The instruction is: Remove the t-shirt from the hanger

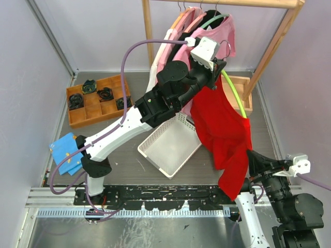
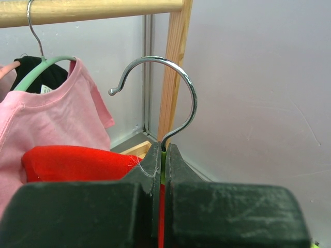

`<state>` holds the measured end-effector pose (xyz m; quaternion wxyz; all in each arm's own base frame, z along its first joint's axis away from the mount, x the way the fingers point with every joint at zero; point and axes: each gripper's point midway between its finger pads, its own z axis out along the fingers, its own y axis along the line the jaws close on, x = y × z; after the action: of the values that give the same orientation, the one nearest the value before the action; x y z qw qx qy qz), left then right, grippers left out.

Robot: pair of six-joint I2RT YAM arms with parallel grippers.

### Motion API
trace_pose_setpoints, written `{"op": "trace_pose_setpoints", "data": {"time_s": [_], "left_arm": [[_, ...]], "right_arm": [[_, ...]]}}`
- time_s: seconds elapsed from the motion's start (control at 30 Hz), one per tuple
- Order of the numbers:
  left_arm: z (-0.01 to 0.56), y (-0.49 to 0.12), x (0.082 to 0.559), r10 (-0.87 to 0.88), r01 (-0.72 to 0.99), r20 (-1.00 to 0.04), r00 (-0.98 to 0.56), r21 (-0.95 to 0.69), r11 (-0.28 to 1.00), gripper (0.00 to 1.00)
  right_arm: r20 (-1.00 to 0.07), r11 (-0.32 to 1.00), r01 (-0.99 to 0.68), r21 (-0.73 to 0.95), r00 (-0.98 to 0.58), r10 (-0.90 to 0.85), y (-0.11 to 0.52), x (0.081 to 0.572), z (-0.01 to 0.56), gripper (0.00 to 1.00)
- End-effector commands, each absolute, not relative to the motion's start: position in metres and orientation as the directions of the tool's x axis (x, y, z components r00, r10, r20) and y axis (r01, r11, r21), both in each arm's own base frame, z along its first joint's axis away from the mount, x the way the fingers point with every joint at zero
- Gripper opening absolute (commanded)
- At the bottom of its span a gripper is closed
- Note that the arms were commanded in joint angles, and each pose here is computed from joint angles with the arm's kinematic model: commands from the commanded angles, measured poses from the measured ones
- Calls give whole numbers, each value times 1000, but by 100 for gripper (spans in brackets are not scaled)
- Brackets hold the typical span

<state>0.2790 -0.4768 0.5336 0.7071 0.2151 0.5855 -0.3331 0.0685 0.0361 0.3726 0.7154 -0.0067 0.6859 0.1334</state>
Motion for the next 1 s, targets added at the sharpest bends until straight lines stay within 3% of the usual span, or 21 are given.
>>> {"op": "trace_pose_setpoints", "data": {"time_s": [0.0,0.73,0.83,0.97], "left_arm": [[600,-443,273,-376,712,-909,178,-145,687,0],[618,-438,284,-460,683,-870,176,-229,694,0],[615,-441,283,-455,693,-875,166,-225,685,0],[605,-447,281,-439,706,-887,145,-218,674,0]], "right_arm": [[-979,957,-221,187,42,201,40,72,386,1],[-944,914,-246,323,-143,296,60,46,318,1],[-955,924,-245,295,-109,276,57,47,329,20],[-966,930,-263,257,-52,252,56,48,356,36]]}}
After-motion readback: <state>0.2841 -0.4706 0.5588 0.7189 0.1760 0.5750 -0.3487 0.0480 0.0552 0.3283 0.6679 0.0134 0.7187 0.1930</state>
